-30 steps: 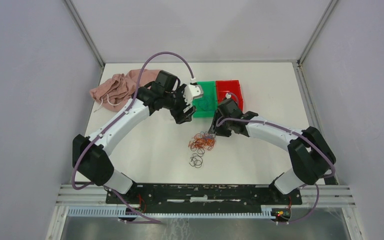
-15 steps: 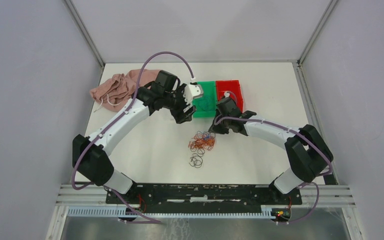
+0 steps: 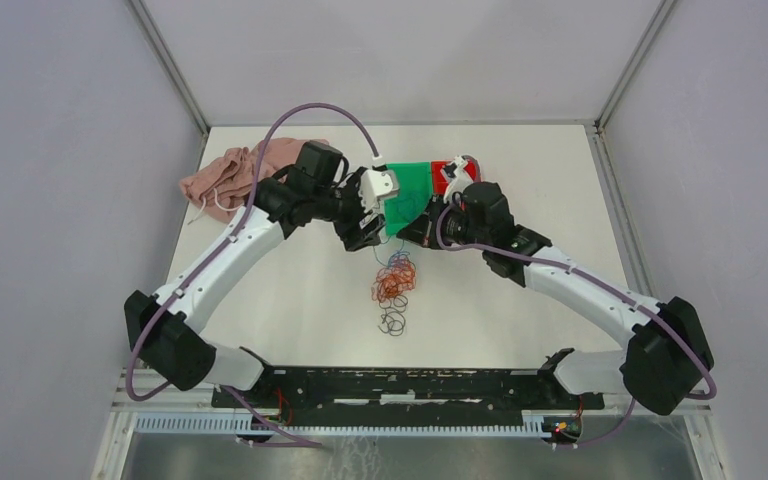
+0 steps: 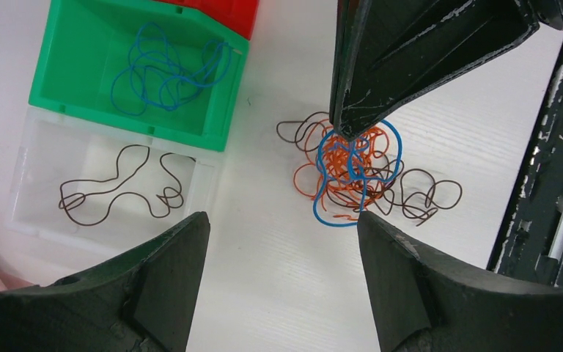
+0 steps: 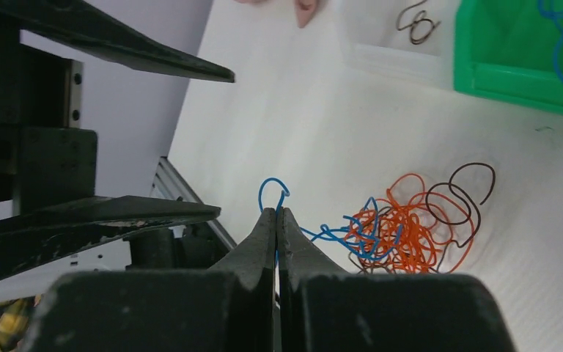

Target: Untangle the cables

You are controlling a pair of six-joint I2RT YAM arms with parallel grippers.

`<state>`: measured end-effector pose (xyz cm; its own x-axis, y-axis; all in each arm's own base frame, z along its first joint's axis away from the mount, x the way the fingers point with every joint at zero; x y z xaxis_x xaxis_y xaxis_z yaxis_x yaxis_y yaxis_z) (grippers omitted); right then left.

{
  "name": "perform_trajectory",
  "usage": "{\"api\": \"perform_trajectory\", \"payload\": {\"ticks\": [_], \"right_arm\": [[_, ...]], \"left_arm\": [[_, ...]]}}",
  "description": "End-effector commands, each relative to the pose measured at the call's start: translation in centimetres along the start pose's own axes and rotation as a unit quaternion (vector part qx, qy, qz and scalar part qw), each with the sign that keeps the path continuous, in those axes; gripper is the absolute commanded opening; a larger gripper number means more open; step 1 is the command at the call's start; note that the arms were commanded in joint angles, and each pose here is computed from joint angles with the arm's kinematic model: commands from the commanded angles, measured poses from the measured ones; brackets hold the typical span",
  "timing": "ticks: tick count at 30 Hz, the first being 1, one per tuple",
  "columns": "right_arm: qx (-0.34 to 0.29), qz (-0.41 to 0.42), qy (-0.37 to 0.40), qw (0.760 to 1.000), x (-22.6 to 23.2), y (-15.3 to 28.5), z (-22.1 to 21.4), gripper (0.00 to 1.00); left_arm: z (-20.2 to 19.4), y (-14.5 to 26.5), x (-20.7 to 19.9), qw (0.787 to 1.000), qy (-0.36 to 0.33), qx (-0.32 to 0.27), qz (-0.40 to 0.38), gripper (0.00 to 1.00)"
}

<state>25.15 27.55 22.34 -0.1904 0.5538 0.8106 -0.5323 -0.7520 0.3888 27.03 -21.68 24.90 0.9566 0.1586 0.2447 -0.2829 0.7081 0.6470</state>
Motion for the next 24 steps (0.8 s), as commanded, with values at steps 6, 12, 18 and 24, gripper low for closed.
{"api": "perform_trajectory", "payload": {"ticks": [6,12,18,24], "right_arm": [[-0.008,0.145,0.030,0.989,5.8,2.5,0.5,0.00],[-0.003,0.177,0.036,0.984,7.5,3.4,0.4,0.00],[0.004,0.197,0.044,0.979,8.5,4.0,-0.1,0.00],[0.010,0.208,0.047,0.977,9.0,4.2,-0.4,0.00]], "left_arm": [[1.8,1.9,-3.6,0.995,0.014,-0.065,-0.076,0.81],[1.7,1.5,-3.8,0.995,0.039,-0.074,-0.054,0.79],[2.0,1.0,-2.1,0.995,0.064,-0.080,0.000,0.71],[2.2,0.9,-2.4,0.994,0.071,-0.087,-0.014,0.39]]}}
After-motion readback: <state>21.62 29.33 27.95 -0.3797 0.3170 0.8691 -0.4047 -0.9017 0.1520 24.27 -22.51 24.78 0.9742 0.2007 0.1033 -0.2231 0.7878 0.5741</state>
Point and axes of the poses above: each gripper's point midway between its finger pads, its own y axis back along the fingers, its own x axis along the line the jaws close on, z = x × y, the point moved 4 cm from there along y, back along the fingers, and after that the axes turned 11 degrees about -y, right-handed, at the moved point
